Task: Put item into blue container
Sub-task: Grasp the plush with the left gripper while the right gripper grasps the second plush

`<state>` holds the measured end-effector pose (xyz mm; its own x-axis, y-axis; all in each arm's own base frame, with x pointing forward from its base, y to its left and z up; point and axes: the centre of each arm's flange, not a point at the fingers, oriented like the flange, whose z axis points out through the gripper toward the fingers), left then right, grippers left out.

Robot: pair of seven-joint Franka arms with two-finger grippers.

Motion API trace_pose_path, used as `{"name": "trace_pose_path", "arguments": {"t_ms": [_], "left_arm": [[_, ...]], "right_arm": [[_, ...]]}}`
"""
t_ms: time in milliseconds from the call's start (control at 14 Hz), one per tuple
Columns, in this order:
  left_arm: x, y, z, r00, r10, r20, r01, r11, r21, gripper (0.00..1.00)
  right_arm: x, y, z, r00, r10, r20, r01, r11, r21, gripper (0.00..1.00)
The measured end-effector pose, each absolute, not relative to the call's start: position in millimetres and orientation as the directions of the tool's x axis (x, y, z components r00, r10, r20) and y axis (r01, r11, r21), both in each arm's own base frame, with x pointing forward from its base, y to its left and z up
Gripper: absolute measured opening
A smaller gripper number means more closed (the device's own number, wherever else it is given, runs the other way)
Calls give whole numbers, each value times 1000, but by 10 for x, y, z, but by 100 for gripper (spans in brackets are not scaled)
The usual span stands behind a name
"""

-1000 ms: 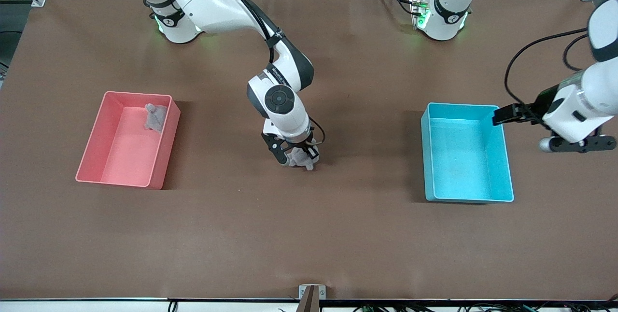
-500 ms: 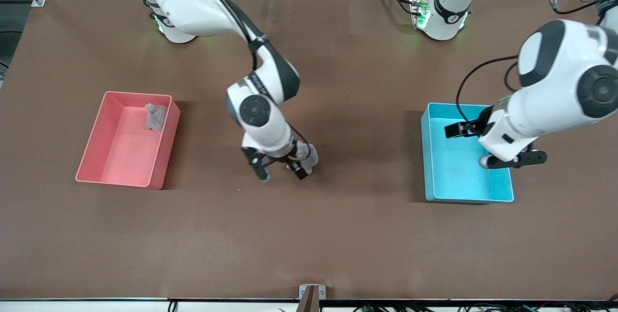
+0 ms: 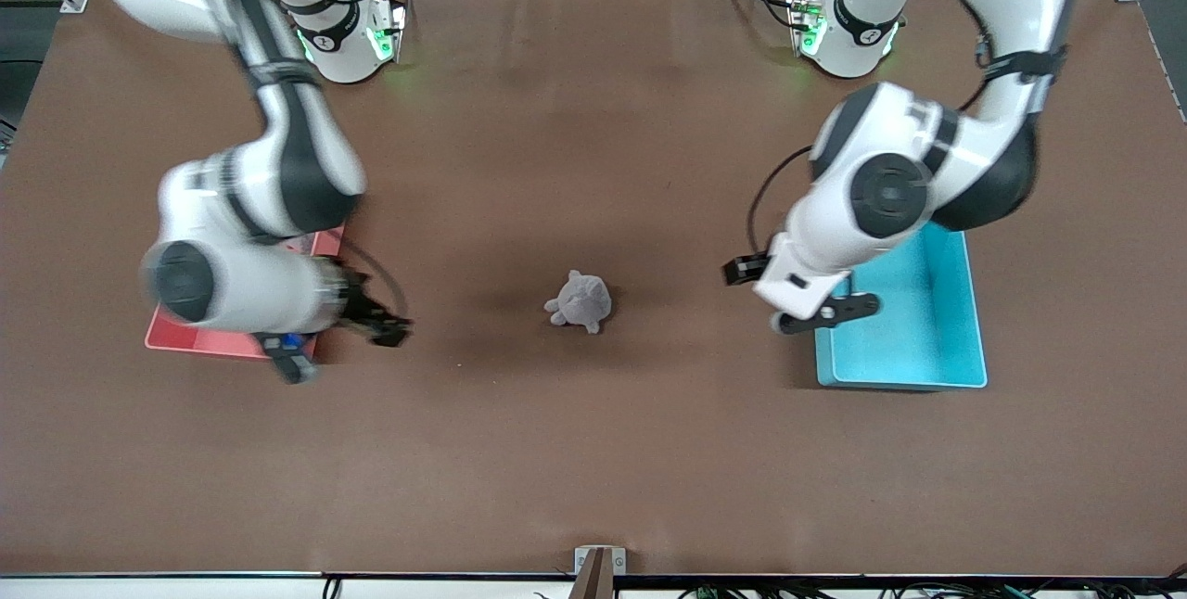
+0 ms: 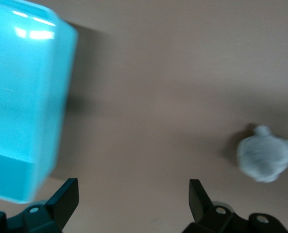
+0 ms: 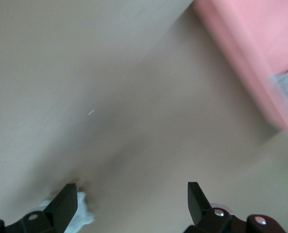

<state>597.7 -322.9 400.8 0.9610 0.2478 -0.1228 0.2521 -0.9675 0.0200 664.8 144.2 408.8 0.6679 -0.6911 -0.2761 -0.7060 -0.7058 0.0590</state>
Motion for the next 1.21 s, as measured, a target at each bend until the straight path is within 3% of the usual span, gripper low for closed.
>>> {"name": "trace_pose_path", "arguments": {"t_ms": [357, 786, 1214], "left_arm": [[5837, -4191, 3403, 932, 361, -43, 363, -916, 174, 100], [5671, -4743, 2864, 889, 456, -37, 444, -842, 307, 100], [5390, -5011, 2365, 893, 440, -95, 448, -852, 271, 100]], "right_arm": [[6299, -17, 3952, 695, -623, -358, -660, -751, 26, 100], [5565, -355, 3423, 722, -597, -350, -641, -768, -11, 100], [4916, -822, 2695, 779, -513, -361, -567, -822, -53, 100]]}}
